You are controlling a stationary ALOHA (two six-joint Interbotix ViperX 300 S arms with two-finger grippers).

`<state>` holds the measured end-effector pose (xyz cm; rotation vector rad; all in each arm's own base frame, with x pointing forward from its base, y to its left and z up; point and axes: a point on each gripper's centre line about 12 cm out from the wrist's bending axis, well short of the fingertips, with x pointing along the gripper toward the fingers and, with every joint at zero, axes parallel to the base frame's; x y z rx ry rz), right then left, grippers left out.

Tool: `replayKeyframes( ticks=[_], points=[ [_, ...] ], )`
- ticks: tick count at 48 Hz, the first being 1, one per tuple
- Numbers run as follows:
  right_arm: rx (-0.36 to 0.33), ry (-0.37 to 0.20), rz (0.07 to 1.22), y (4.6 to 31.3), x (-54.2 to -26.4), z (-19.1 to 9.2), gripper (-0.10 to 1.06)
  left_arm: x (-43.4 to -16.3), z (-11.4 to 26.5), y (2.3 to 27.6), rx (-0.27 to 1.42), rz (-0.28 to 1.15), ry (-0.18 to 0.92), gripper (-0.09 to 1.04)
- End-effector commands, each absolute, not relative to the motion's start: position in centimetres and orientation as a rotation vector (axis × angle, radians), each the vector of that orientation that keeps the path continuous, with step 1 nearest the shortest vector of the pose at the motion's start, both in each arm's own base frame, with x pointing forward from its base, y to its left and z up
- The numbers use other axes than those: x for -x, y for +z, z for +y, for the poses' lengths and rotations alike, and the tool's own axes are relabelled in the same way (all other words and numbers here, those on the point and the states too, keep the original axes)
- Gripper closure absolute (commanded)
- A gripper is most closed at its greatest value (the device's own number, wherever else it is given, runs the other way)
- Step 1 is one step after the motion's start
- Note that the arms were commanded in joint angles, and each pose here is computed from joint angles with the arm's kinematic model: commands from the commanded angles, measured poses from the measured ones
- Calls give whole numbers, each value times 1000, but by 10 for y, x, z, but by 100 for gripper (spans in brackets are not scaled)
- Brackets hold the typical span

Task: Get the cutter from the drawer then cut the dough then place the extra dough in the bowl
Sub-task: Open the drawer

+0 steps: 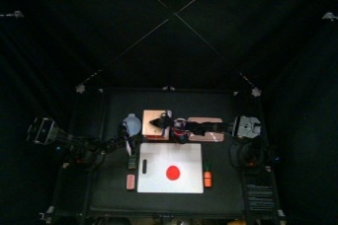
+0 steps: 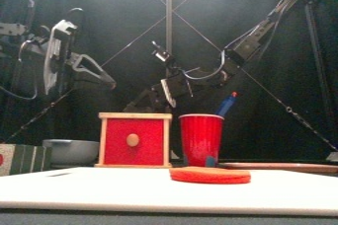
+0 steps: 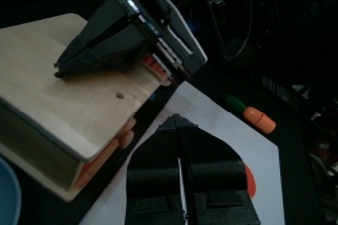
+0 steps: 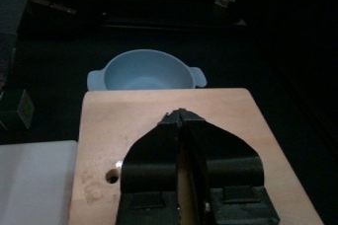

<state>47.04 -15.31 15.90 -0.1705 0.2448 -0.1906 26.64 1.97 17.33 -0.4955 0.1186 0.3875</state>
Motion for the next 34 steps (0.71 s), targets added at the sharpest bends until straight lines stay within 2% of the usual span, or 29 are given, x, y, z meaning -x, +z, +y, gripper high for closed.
replayKeyframes(
  ticks=[1, 10, 26, 29, 34],
  points=[
    [177, -196, 229, 169, -472, -155, 101, -281, 18, 179, 503, 96, 391, 89],
    [177, -187, 262, 159, -471, -151, 101, -295, 18, 172, 537, 113, 426, 70],
    [180, -175, 267, 158, -473, -146, 101, -310, 12, 161, 836, 112, 497, 22],
    [181, -172, 267, 158, -473, -144, 101, -309, 13, 155, 917, 109, 525, 17],
    [181, -171, 265, 158, -474, -144, 101, -307, 17, 144, 1047, 91, 596, 16]
  ],
)
